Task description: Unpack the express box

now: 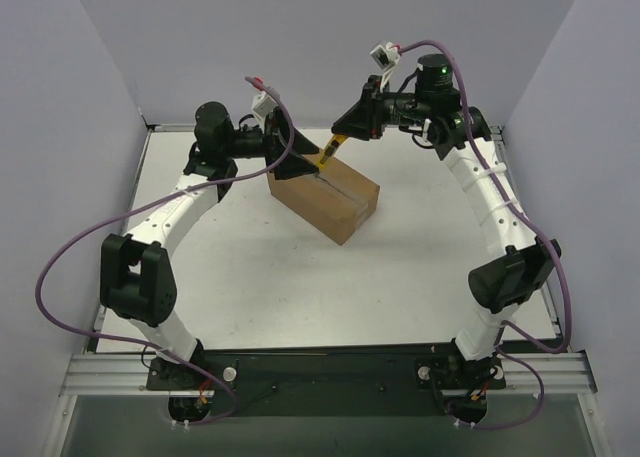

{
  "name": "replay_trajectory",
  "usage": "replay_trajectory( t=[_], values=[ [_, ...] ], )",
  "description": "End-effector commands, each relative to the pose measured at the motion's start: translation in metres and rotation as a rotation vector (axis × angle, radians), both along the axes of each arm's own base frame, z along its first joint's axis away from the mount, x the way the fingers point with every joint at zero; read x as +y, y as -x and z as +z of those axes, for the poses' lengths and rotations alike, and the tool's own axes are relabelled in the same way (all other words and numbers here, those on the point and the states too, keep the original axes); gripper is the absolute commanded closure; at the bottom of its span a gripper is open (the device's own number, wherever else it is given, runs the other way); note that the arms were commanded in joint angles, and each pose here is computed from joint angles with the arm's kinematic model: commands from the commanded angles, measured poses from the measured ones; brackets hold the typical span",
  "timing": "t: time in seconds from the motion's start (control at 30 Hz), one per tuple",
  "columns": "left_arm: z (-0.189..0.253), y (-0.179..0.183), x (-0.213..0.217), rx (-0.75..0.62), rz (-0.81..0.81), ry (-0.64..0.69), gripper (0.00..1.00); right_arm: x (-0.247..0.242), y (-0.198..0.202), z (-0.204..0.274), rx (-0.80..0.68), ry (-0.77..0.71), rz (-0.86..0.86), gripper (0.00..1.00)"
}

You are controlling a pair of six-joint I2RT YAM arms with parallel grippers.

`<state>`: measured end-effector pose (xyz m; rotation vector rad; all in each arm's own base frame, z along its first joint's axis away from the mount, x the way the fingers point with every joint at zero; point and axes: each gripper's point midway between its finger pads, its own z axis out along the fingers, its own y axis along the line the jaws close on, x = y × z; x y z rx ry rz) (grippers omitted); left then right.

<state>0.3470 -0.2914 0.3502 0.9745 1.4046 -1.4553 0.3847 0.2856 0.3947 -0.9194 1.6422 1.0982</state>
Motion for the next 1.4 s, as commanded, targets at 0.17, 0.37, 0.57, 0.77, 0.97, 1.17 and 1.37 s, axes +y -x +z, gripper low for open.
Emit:
replay_trajectory(
  t=[0.17,0.37,0.57,0.77,0.97,1.17,1.37],
  values=[
    [0.000,0.003,-0.004,-0.049,-0.074,0.006,0.34,0.006,0.015,0.055,-0.103,-0.095,0.026,1.00],
    [-0.002,0.002,-0.007,-0.050,-0.087,0.007,0.48,0.012,0.019,0.057,-0.099,-0.100,0.039,1.00],
    [0.000,0.002,-0.010,-0.050,-0.100,0.009,0.61,0.017,0.021,0.047,-0.080,-0.088,0.047,1.00],
    [0.004,0.008,-0.010,-0.042,-0.161,0.028,1.00,0.018,0.015,0.043,-0.073,-0.081,0.021,1.00],
    [0.006,0.007,-0.012,-0.031,-0.173,0.038,1.00,-0.014,-0.001,0.071,-0.087,-0.118,-0.094,0.14],
    [0.003,0.007,-0.011,-0.052,-0.197,0.029,1.00,-0.043,0.018,0.079,-0.088,-0.103,0.051,0.01],
    [-0.001,0.003,-0.008,-0.076,-0.209,0.020,1.00,-0.051,0.040,0.020,-0.124,0.167,0.043,0.32]
  ],
)
